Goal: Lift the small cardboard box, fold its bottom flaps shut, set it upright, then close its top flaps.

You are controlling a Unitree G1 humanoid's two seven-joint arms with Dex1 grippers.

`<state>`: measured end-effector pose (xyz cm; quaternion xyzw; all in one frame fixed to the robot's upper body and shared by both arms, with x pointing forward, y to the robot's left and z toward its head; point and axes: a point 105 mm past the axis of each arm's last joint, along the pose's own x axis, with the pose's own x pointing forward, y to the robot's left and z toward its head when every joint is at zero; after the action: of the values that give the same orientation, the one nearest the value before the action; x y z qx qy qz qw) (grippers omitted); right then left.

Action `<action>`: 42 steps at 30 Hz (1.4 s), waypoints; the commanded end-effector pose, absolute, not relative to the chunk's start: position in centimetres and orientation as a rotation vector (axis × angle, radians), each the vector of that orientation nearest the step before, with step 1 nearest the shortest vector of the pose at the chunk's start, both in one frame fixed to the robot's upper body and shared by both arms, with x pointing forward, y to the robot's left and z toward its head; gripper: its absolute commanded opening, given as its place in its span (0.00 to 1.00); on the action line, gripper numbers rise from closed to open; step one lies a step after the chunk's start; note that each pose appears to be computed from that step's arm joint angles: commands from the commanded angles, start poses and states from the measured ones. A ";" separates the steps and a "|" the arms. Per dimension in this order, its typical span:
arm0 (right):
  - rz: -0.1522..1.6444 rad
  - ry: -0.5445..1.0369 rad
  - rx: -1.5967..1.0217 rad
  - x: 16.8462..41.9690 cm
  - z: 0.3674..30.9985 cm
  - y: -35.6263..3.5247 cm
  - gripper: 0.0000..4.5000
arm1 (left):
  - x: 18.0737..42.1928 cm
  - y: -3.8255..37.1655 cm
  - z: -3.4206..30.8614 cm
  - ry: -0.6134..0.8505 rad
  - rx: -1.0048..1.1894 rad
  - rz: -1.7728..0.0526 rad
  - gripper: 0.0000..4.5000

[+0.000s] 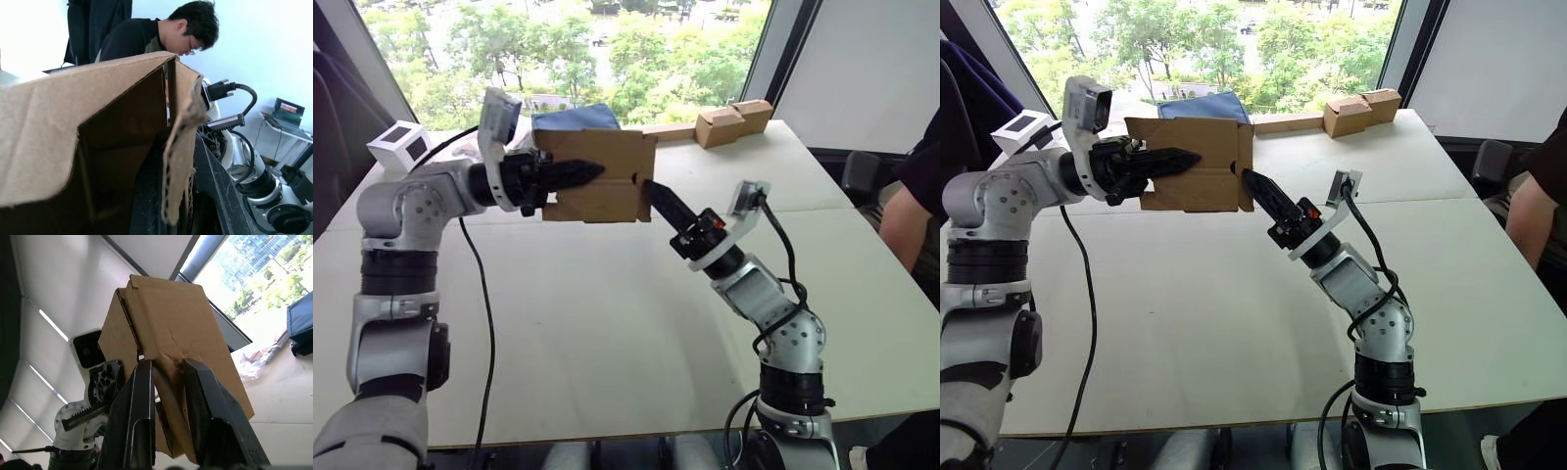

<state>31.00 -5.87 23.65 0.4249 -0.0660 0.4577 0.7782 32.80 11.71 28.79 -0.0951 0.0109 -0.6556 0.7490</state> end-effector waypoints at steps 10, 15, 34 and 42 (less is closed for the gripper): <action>1.150 -0.129 0.974 28.6 25.4 -2.4 0.20 | 32.5 11.4 29.7 -0.026 -0.179 -1.451 0.00; 1.154 -0.121 0.946 28.3 25.0 -2.0 0.20 | 32.6 11.3 29.8 -0.032 -0.184 -1.448 0.00; 1.048 -0.189 0.889 28.7 24.6 -7.6 0.20 | 32.9 11.9 30.4 -0.048 -0.195 -1.430 0.00; 1.009 -0.212 0.856 28.8 24.8 -9.5 0.20 | 32.8 12.1 30.7 -0.058 -0.198 -1.431 0.00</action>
<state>29.50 -8.39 23.44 0.4026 -0.0673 0.4621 0.7873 33.23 11.87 28.68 -0.1044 0.0103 -0.6506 0.7522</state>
